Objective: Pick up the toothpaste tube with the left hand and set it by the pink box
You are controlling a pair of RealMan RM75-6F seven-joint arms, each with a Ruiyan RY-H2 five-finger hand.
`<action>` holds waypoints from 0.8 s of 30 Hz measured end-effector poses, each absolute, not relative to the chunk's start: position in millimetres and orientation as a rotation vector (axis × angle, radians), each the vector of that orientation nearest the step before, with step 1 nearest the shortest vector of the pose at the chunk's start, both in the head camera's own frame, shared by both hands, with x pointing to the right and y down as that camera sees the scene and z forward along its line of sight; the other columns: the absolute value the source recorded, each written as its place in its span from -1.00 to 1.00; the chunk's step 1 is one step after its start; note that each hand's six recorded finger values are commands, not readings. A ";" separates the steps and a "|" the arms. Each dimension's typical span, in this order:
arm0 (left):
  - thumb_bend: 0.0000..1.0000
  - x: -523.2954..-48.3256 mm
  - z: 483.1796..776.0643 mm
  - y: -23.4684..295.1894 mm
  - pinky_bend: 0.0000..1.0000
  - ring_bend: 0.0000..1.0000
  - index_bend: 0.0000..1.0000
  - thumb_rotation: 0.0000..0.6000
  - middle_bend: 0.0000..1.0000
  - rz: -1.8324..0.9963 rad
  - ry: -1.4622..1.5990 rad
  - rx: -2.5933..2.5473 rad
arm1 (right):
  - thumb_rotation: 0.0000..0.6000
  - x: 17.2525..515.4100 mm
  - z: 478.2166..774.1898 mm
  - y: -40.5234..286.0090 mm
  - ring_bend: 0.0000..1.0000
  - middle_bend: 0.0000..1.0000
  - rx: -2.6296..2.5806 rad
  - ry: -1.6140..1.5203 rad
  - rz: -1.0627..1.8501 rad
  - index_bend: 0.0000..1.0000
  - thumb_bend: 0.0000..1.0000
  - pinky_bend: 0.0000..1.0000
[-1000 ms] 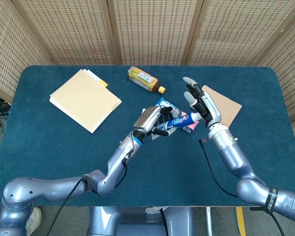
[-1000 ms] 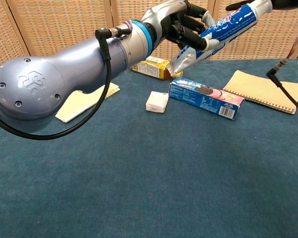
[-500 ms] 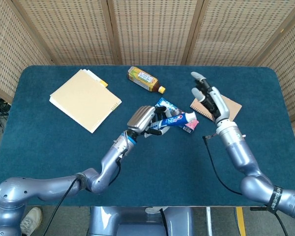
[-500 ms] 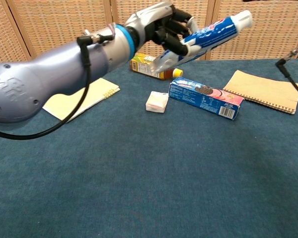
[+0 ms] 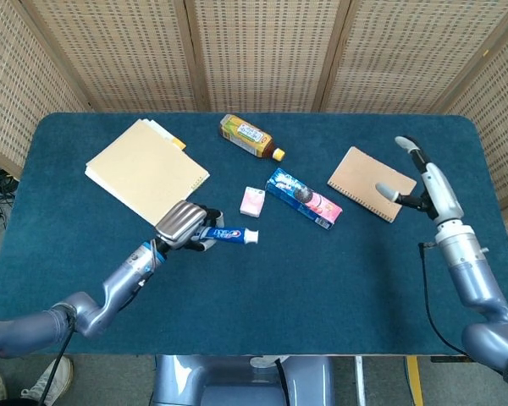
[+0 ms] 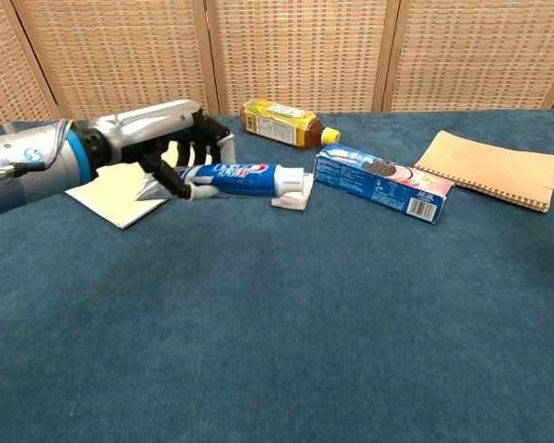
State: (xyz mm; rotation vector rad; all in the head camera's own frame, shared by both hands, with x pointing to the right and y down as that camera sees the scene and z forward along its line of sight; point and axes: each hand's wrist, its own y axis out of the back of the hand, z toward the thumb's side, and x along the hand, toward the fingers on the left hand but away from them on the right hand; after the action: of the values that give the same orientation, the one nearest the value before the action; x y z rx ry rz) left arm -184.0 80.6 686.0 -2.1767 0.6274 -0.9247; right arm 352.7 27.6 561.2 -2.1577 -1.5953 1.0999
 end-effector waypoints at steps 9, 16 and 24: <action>-1.00 -228.1 704.7 97.3 -0.82 -1.00 -1.00 1.00 -1.00 -1.047 0.593 -2.214 | 0.23 408.0 571.3 78.9 -1.00 -1.00 -1.900 -1.333 1.275 -1.00 -1.00 -1.00; -1.00 -263.0 672.5 90.2 -1.00 -1.00 -1.00 1.00 -1.00 -1.014 0.753 -2.150 | 0.58 424.2 558.1 106.3 -1.00 -1.00 -1.771 -1.214 1.281 -1.00 -1.00 -1.00; -1.00 -349.0 607.4 110.7 -1.00 -1.00 -1.00 1.00 -1.00 -1.114 0.989 -1.856 | 1.00 445.9 541.9 138.3 -1.00 -1.00 -1.555 -1.028 1.336 -1.00 -1.00 -1.00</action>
State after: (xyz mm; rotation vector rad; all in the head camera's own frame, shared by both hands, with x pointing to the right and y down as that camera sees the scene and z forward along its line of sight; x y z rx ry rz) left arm -349.0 110.7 607.4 -1.8564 0.9886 -1.1141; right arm 445.9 138.3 541.9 -1.5550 -1.0277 1.3360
